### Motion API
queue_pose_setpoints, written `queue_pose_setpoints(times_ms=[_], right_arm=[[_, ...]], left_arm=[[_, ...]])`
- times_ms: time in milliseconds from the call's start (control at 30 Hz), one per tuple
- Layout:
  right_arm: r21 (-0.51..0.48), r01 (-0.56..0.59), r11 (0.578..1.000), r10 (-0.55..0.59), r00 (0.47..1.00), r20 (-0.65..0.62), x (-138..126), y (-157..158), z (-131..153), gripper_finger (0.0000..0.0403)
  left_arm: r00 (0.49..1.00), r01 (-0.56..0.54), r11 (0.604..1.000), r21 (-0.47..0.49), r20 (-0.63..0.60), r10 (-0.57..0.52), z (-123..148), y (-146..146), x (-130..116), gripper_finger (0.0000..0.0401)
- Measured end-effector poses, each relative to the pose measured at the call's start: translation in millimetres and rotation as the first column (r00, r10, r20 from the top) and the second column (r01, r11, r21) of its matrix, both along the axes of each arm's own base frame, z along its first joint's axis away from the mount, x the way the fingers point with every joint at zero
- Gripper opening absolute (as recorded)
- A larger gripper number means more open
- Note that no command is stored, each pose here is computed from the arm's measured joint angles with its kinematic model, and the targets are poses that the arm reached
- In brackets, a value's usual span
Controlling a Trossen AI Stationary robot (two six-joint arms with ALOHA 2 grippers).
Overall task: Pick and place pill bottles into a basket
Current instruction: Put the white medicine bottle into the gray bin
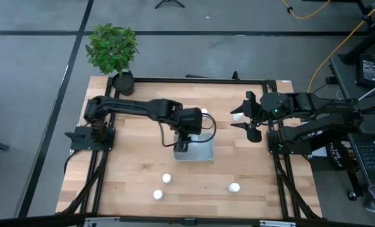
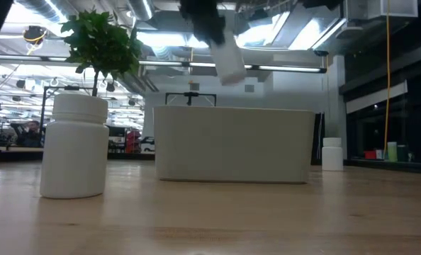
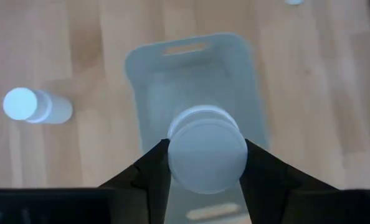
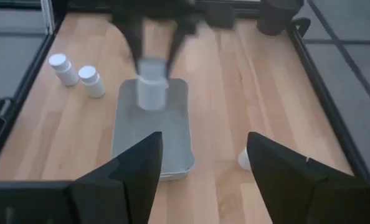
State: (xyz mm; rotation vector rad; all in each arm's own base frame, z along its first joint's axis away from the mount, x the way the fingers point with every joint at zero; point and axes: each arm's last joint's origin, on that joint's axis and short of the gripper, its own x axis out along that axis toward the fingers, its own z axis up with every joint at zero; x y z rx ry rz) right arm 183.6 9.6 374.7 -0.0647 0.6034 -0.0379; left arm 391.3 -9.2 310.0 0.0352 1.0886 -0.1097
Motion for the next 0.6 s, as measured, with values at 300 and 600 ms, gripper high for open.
queue_pose_setpoints(times_ms=[300, 600], right_arm=[[-0.031, -0.031, 0.999, 0.031, 0.999, -0.006, -0.2, 0.2, -0.3, 0.0236], [0.01, -0.059, 0.998, 0.059, 0.998, -0.022, -1.2, 1.5, -1.6, 0.0236]], left_arm=[[0.989, -0.031, 0.999, -0.024, -0.144, 0.027, -46.5, -8.4, 20.0, 0.015], [0.977, -0.035, 0.999, 0.036, -0.209, 0.042, -58.3, -17.2, 19.6, 0.015]])
